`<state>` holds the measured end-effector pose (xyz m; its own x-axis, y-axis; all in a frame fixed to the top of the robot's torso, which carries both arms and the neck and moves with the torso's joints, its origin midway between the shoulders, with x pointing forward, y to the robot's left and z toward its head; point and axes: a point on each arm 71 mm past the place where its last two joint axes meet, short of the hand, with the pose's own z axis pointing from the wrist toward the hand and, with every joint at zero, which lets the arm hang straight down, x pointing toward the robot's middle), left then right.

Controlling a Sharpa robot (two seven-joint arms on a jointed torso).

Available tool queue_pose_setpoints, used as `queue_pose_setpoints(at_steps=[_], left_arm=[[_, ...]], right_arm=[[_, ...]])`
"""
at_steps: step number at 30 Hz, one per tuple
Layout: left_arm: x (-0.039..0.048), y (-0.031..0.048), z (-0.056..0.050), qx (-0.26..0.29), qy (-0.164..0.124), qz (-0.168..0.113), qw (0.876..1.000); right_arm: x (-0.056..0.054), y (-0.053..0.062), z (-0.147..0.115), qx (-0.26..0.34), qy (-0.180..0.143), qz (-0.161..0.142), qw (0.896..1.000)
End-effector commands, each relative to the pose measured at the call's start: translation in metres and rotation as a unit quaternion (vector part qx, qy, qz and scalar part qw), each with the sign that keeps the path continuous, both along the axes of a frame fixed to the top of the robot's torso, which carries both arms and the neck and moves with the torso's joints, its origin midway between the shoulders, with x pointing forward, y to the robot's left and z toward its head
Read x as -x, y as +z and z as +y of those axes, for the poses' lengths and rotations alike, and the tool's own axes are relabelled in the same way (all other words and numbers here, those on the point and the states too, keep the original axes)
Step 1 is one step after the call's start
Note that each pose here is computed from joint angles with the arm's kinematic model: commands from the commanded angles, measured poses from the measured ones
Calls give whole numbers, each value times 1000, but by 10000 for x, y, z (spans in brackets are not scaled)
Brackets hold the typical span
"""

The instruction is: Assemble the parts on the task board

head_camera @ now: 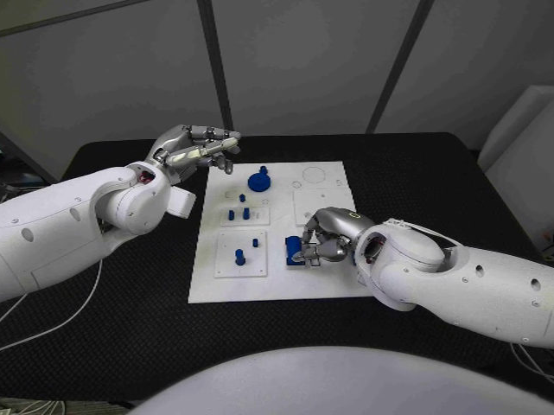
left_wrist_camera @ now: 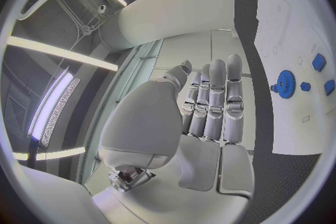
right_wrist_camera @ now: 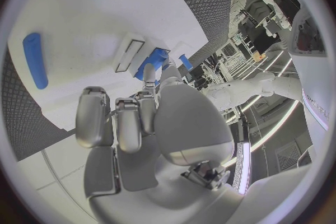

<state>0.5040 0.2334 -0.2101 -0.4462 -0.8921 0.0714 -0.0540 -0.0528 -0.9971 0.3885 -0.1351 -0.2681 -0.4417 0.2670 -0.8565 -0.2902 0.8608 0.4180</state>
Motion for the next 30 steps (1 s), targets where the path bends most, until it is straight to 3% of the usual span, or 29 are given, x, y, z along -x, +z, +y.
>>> queue_pose_setpoints(at_steps=[1, 9, 15, 21, 30], left_arm=[[-2, 12, -9, 5, -5, 0, 1000], [-2, 9, 2, 4, -4, 0, 1000], [-3, 6, 15, 3, -3, 1, 1000], [-1, 7, 21, 3, -2, 1, 1000], [0, 6, 35, 2, 0, 1, 1000]], right_arm=[[12, 22, 10, -7, 12, -7, 1000], [42, 153, -102, -78, -1, -45, 996], [68, 265, -380, -111, -43, -45, 992], [-13, 326, -759, -77, -91, -35, 992], [-20, 283, -1020, -2, -106, -22, 994]])
